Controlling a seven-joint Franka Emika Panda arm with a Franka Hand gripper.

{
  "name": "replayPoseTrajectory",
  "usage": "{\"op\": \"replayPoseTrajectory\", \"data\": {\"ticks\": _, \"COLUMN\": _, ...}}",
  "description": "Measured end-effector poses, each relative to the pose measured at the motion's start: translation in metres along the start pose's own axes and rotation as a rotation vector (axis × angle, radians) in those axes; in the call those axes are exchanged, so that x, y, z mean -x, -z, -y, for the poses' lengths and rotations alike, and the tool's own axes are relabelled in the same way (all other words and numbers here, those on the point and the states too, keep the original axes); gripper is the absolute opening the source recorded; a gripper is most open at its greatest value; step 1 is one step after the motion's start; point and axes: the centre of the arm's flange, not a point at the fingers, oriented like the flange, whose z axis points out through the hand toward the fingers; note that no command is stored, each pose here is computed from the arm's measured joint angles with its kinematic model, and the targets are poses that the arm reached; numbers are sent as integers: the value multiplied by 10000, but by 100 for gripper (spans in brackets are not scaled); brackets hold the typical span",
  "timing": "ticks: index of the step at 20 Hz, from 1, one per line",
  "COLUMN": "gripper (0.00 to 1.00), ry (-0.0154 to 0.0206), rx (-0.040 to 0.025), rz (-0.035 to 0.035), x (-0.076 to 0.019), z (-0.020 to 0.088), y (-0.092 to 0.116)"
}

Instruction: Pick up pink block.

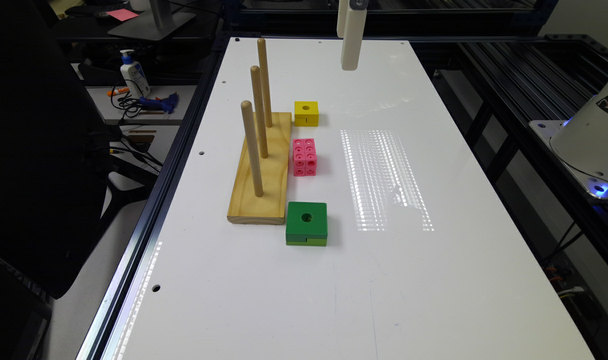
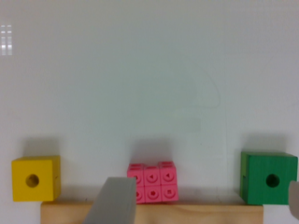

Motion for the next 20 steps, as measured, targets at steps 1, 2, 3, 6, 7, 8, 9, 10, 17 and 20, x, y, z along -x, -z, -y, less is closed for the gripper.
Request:
{"op": "replayPoseTrajectory", "data": {"ticks": 1, "gripper": 100, "ry": 0, "rx": 1, "rz": 1, "x": 0, "z": 0, "y": -1}}
{"op": "replayPoseTrajectory", "data": {"ticks": 2, "gripper": 100, "ry": 0, "rx": 3, "rz": 2, "x": 1, "z": -1, "y": -2}}
{"op": "replayPoseTrajectory", "data": {"ticks": 3, "gripper": 100, "ry": 0, "rx": 4, "rz": 3, "x": 1, "z": -1, "y": -2}}
{"op": "replayPoseTrajectory", "data": {"ticks": 6, "gripper": 100, "ry": 0, "rx": 15, "rz": -1, "x": -9, "z": -10, "y": -5}}
{"op": "replayPoseTrajectory", "data": {"ticks": 7, "gripper": 100, "ry": -7, "rx": 20, "rz": -2, "x": -21, "z": -21, "y": -6}}
{"op": "replayPoseTrajectory", "data": {"ticks": 8, "gripper": 100, "ry": -16, "rx": 22, "rz": -2, "x": -32, "z": -30, "y": -7}}
{"op": "replayPoseTrajectory", "data": {"ticks": 9, "gripper": 100, "ry": -19, "rx": 23, "rz": -1, "x": -44, "z": -41, "y": -7}}
{"op": "replayPoseTrajectory", "data": {"ticks": 10, "gripper": 100, "ry": -24, "rx": 24, "rz": -1, "x": -55, "z": -50, "y": -8}}
{"op": "replayPoseTrajectory", "data": {"ticks": 17, "gripper": 100, "ry": -46, "rx": 26, "rz": -3, "x": -84, "z": -74, "y": -8}}
{"op": "replayPoseTrajectory", "data": {"ticks": 20, "gripper": 100, "ry": -62, "rx": 30, "rz": -7, "x": -99, "z": -86, "y": -8}}
